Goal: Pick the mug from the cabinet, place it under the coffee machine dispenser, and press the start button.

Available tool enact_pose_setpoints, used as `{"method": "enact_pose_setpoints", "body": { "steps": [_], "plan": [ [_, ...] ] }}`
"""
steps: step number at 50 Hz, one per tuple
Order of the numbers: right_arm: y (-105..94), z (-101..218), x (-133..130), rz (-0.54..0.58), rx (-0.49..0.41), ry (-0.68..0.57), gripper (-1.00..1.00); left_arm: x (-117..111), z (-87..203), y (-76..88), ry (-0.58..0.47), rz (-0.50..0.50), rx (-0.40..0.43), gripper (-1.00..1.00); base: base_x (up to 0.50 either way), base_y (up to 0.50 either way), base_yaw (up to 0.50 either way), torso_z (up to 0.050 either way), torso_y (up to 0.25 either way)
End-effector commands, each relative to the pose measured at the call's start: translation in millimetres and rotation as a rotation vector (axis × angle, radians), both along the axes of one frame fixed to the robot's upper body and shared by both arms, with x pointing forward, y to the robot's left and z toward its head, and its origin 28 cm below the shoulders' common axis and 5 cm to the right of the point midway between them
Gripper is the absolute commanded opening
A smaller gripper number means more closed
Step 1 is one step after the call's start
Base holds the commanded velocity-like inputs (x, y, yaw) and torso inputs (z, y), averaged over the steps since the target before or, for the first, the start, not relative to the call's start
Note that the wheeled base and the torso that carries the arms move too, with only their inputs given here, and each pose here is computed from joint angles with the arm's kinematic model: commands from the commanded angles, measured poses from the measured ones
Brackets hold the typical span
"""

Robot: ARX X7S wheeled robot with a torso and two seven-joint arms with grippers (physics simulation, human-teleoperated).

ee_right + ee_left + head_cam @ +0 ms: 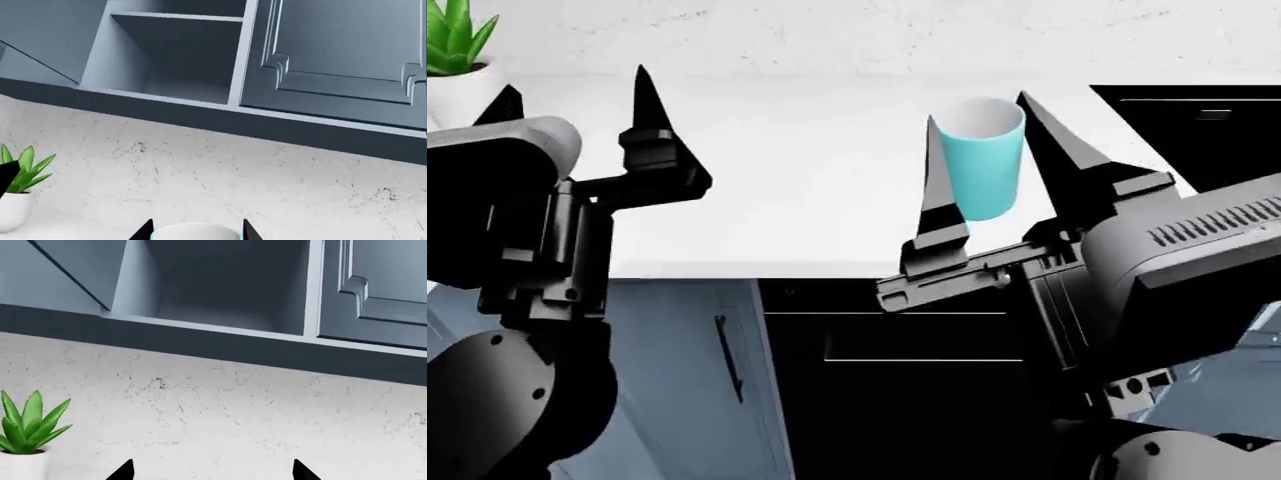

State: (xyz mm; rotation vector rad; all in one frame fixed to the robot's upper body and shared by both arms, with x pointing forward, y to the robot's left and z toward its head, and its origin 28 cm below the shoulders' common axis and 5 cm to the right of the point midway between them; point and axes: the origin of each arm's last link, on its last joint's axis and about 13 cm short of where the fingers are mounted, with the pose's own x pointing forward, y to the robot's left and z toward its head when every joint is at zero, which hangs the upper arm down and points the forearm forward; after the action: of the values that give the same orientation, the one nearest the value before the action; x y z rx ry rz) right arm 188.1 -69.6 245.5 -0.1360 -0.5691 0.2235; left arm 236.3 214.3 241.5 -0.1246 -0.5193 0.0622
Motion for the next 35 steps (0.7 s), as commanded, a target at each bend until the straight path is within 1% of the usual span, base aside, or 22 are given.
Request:
{"method": "enact_pose_setpoints", "body": {
  "steps": [1, 4, 9, 14, 24, 35],
  "plan": [
    [-9.4, -42, -2, 0.013, -0.023, -0.013, -1.0, -18, -8, 3.6, 0.004, -0.002, 0.031, 1.0, 0.0, 0.0, 0.0, 0.0, 0.0],
    [-13.2, -50, 2, -0.003, 0.013, 0.009, -1.0, -21, -11, 1.7, 0.015, -0.029, 0.038, 1.0, 0.0, 0.0, 0.0, 0.0, 0.0],
    [-17.3, -56, 8, -0.013, 0.036, 0.041, -1.0, -27, -13, -0.5, 0.014, -0.054, 0.058, 1.0, 0.05, 0.0, 0.5, 0.0, 0.0],
    [-19.0, -56, 5, -0.021, 0.061, 0.04, -1.0, -31, -13, -2.3, 0.012, -0.058, 0.076, 1.0, 0.05, 0.0, 0.5, 0.0, 0.0],
    [-14.0, -51, -4, -0.003, 0.056, 0.007, -1.0, -34, -12, -3.8, 0.009, -0.046, 0.102, 1.0, 0.05, 0.0, 0.5, 0.0, 0.0],
    [-10.3, -44, -16, 0.025, 0.052, -0.047, -1.0, -36, -12, -4.5, 0.011, -0.047, 0.107, 1.0, 0.05, 0.01, 0.5, 0.0, 0.0]
  ]
}}
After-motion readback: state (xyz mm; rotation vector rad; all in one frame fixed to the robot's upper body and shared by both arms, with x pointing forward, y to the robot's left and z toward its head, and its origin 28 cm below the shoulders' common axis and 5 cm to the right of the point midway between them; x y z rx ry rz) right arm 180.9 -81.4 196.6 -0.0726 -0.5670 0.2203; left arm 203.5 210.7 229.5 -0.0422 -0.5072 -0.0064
